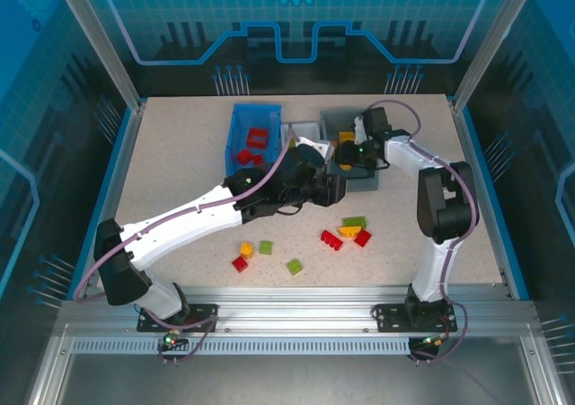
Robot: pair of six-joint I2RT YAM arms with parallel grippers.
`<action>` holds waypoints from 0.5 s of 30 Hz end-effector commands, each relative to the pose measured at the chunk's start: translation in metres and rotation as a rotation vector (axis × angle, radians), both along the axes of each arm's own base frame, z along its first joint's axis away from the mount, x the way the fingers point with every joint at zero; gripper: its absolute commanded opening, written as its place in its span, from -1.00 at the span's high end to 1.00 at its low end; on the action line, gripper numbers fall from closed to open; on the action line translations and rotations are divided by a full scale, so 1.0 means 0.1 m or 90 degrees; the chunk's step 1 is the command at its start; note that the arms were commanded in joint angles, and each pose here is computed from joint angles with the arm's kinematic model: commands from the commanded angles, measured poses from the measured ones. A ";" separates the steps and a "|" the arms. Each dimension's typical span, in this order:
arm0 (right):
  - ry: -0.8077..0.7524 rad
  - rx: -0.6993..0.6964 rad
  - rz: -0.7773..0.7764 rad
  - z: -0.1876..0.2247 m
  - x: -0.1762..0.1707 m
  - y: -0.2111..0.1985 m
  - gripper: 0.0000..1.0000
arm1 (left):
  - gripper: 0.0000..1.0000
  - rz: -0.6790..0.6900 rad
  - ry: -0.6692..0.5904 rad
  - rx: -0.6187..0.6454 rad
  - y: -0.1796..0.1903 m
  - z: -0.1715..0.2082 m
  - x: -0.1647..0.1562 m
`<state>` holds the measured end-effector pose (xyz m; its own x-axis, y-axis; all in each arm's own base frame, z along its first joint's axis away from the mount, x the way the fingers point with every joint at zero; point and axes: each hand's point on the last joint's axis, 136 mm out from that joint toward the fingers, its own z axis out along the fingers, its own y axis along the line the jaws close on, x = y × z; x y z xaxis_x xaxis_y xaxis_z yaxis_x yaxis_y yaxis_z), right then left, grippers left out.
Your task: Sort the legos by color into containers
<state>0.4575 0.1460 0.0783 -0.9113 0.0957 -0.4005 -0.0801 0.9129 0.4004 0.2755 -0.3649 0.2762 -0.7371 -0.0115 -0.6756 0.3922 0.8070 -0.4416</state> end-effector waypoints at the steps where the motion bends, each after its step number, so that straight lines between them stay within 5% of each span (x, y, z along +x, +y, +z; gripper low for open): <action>1: -0.011 0.022 0.019 0.15 0.01 0.08 -0.17 | -0.04 0.034 -0.008 0.008 0.13 0.01 0.00; 7: -0.065 -0.017 0.011 0.46 -0.06 0.04 -0.27 | -0.04 0.073 -0.003 0.028 0.35 -0.04 -0.03; 15: -0.204 -0.104 -0.012 1.25 -0.41 -0.04 -0.16 | -0.04 0.174 0.054 0.046 0.87 -0.14 -0.06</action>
<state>0.4365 0.1445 0.1732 -0.7924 0.0664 -0.6063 -0.1467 0.9441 0.2951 0.2710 -0.3164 0.2690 -0.7503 -0.0942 -0.6544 0.2505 0.8755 -0.4133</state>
